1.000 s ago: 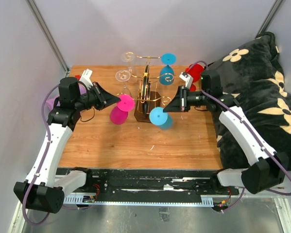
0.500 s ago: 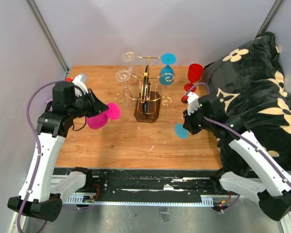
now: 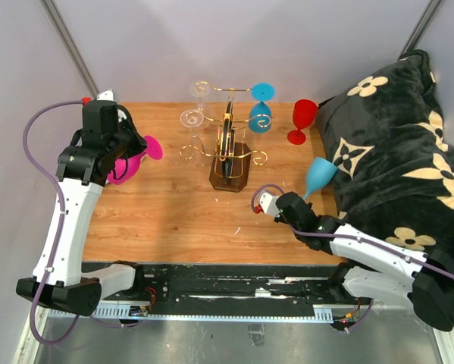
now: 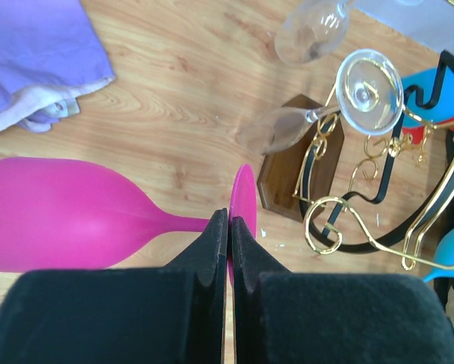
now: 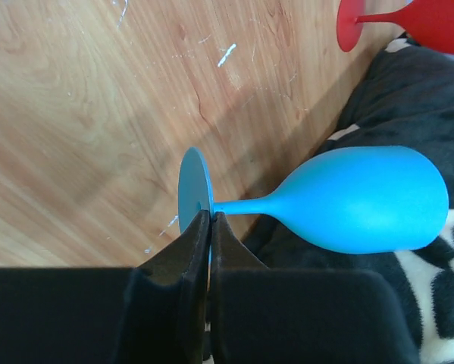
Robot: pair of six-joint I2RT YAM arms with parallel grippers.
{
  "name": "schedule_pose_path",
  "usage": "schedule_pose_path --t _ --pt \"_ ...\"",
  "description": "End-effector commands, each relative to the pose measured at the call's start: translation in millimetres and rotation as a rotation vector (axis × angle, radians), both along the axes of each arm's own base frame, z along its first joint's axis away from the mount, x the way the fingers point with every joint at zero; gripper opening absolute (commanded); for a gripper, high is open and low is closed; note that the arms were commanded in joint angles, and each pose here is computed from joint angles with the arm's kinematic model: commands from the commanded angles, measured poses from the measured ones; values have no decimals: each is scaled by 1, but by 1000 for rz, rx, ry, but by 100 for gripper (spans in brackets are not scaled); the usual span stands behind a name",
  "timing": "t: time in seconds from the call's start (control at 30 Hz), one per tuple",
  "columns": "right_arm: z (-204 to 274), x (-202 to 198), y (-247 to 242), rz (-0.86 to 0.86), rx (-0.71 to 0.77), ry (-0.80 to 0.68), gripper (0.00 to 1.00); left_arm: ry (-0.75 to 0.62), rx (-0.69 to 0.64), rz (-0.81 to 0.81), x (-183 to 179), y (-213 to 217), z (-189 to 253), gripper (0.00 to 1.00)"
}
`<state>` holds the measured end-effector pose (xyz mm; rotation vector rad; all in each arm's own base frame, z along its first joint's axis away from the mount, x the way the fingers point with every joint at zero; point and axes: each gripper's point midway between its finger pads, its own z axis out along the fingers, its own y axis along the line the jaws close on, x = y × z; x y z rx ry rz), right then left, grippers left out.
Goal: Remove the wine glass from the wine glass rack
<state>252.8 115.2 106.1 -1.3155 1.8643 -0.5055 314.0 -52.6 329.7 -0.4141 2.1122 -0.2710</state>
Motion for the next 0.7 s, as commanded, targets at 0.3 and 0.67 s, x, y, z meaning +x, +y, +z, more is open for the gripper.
schedule_pose_path --t 0.3,0.67 --pt "-3 46 -2 43 -361 -320 1 -58 -60 59 40 16 12 0" --pt "-51 95 -4 -140 -371 -484 1 -82 -58 64 43 27 19 1"
